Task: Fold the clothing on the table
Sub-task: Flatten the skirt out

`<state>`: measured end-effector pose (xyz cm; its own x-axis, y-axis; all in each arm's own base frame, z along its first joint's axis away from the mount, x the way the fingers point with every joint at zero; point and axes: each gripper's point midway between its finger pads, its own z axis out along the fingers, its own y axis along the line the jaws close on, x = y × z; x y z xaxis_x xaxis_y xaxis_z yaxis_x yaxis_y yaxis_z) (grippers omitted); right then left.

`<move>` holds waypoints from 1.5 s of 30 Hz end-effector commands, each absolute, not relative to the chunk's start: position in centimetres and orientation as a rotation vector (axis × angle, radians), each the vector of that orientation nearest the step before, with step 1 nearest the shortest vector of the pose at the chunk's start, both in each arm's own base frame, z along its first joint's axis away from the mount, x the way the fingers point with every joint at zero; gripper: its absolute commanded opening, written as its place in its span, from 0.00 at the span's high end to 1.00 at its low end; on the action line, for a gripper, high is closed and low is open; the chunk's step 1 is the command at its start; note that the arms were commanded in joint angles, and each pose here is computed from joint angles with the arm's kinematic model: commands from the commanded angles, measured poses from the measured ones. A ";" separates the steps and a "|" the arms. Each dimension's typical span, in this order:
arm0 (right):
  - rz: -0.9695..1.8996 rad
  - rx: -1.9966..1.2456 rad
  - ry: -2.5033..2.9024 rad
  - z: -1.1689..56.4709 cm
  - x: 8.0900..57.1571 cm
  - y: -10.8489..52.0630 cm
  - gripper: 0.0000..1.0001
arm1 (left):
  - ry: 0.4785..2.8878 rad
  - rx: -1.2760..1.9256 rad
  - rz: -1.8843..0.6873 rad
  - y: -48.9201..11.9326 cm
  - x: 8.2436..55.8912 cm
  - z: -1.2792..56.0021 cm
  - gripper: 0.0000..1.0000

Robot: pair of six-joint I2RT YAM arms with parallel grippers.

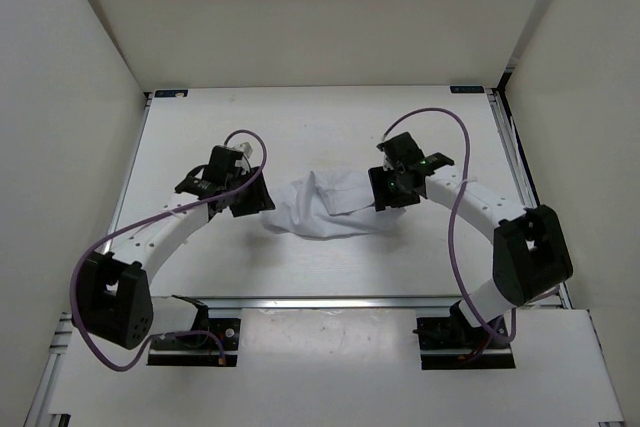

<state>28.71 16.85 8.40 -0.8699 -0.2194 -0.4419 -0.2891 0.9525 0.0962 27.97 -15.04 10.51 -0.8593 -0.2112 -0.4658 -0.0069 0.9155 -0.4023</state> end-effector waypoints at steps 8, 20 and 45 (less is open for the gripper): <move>0.133 -0.415 2.678 7.2 29.9 15.6 0.53 | 2.522 -0.148 -0.588 -15.8 28.9 11.6 0.43; 0.193 -0.296 2.509 16.1 31.0 16.6 1.00 | 2.465 -0.143 -0.626 -16.9 32.2 14.0 0.58; 0.387 0.091 2.586 10.8 30.5 15.0 0.30 | 2.475 -0.006 -0.862 -25.5 31.6 13.4 0.69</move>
<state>28.63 11.19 10.85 -0.8692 0.1244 -0.4786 0.0488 0.9847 0.1674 32.71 -23.49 13.93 -0.8561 -0.1754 -0.4861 0.1304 0.8369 -0.5316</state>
